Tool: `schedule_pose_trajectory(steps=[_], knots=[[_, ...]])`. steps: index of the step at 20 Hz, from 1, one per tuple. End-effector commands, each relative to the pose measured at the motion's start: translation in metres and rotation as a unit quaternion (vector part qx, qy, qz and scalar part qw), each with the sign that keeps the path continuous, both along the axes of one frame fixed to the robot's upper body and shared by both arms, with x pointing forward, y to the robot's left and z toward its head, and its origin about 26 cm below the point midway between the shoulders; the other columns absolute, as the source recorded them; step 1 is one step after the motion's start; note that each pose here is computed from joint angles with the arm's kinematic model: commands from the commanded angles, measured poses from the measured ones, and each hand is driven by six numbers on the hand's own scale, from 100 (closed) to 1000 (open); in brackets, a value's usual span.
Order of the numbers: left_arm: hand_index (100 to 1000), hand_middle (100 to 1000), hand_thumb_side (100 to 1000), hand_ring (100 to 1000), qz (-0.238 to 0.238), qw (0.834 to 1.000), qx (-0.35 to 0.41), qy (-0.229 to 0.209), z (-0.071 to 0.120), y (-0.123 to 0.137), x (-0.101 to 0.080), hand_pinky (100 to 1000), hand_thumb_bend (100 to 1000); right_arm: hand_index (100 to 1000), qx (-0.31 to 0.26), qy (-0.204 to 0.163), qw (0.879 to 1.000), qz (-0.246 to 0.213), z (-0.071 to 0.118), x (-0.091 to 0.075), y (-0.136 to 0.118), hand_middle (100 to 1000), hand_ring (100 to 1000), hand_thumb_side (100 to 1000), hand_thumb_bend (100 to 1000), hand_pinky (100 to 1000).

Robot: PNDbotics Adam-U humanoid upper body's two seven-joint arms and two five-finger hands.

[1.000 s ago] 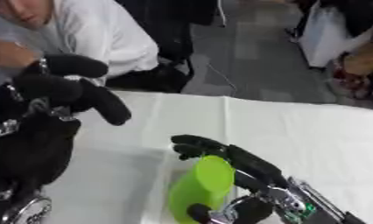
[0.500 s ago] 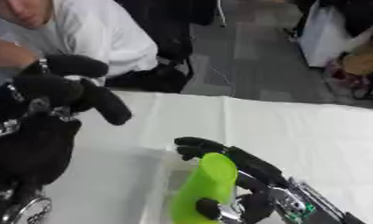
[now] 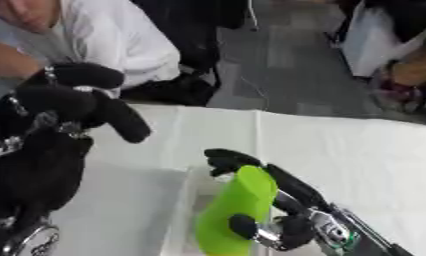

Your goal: Pick up objects on the table and place them in the box.

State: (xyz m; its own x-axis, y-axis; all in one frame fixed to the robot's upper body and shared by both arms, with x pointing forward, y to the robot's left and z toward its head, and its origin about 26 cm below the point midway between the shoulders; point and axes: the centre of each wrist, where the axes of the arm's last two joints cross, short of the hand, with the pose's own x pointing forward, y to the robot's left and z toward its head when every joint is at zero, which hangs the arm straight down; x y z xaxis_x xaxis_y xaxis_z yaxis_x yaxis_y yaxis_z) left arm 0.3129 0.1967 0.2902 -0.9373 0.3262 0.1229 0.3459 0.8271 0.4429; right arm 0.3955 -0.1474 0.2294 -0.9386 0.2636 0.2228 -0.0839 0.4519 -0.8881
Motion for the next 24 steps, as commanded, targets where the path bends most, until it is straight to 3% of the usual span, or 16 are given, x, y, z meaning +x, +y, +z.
schedule_pose_trajectory(steps=[1,2,3,4,5,6,9,10,11,12,13,14,16,17,19,24], knots=[[783,769,907,532,-0.002,1.000,0.003,-0.017,0.008,0.001,-0.004,564,203,1000,-0.018,-0.038,0.999,0.001,0.014,-0.004,-0.003,1000,806,598,531,838],[783,769,907,532,-0.002,1.000,0.003,-0.017,0.008,0.001,-0.004,564,202,987,-0.012,-0.050,0.999,0.000,0.017,-0.005,-0.003,900,629,323,581,567],[783,769,907,532,-0.002,1.000,0.003,-0.017,0.008,0.001,-0.004,564,203,1000,0.001,-0.060,0.998,0.000,0.019,-0.006,-0.003,947,731,400,556,723],[783,768,907,532,-0.002,1.000,0.003,-0.017,0.008,0.001,-0.004,564,202,757,0.024,-0.069,0.997,0.005,0.022,-0.008,-0.002,680,399,142,507,152],[783,768,907,532,-0.002,1.000,0.003,-0.018,0.008,0.001,-0.004,564,202,808,0.056,-0.076,0.995,0.012,0.024,-0.009,-0.002,727,429,168,535,206],[783,768,908,532,-0.002,1.000,0.004,-0.018,0.008,0.001,-0.004,564,203,529,0.083,-0.080,0.993,0.020,0.025,-0.009,-0.002,460,226,191,284,100],[783,768,908,532,-0.003,1.000,0.004,-0.018,0.008,0.001,-0.004,564,203,522,0.130,-0.089,0.987,0.042,0.024,-0.010,-0.001,455,213,201,277,100],[783,768,908,532,-0.003,1.000,0.004,-0.018,0.008,0.001,-0.004,564,203,600,0.133,-0.090,0.986,0.047,0.023,-0.010,-0.001,532,301,242,307,100],[783,768,908,532,-0.003,1.000,0.004,-0.018,0.008,0.001,-0.004,564,203,600,0.128,-0.089,0.986,0.050,0.021,-0.010,0.000,532,301,242,307,100],[783,768,908,532,-0.003,1.000,0.004,-0.018,0.009,0.001,-0.004,565,203,706,0.121,-0.089,0.987,0.053,0.019,-0.009,0.000,657,395,366,345,170],[783,768,908,532,-0.003,1.000,0.004,-0.018,0.009,0.001,-0.004,565,203,706,0.109,-0.089,0.989,0.053,0.017,-0.009,0.000,657,395,366,345,170],[783,768,908,532,-0.003,1.000,0.004,-0.018,0.009,0.001,-0.004,565,203,767,0.101,-0.088,0.990,0.054,0.015,-0.008,0.000,738,442,486,310,236],[783,768,908,532,-0.002,1.000,0.004,-0.017,0.009,0.002,-0.004,565,203,805,0.094,-0.083,0.990,0.059,0.014,-0.010,0.000,779,471,621,232,287],[783,768,908,532,-0.001,1.000,0.004,-0.017,0.008,0.002,-0.004,565,203,805,0.098,-0.077,0.990,0.064,0.013,-0.013,-0.001,779,471,621,232,287],[783,768,909,532,0.003,1.000,0.005,-0.015,0.007,0.004,-0.004,565,203,823,0.115,-0.066,0.988,0.077,0.016,-0.023,-0.007,799,480,730,146,307],[782,769,911,532,0.022,1.000,0.019,-0.007,0.000,0.012,-0.003,562,198,821,0.175,-0.040,0.976,0.120,0.039,-0.078,-0.029,799,485,750,100,320]])
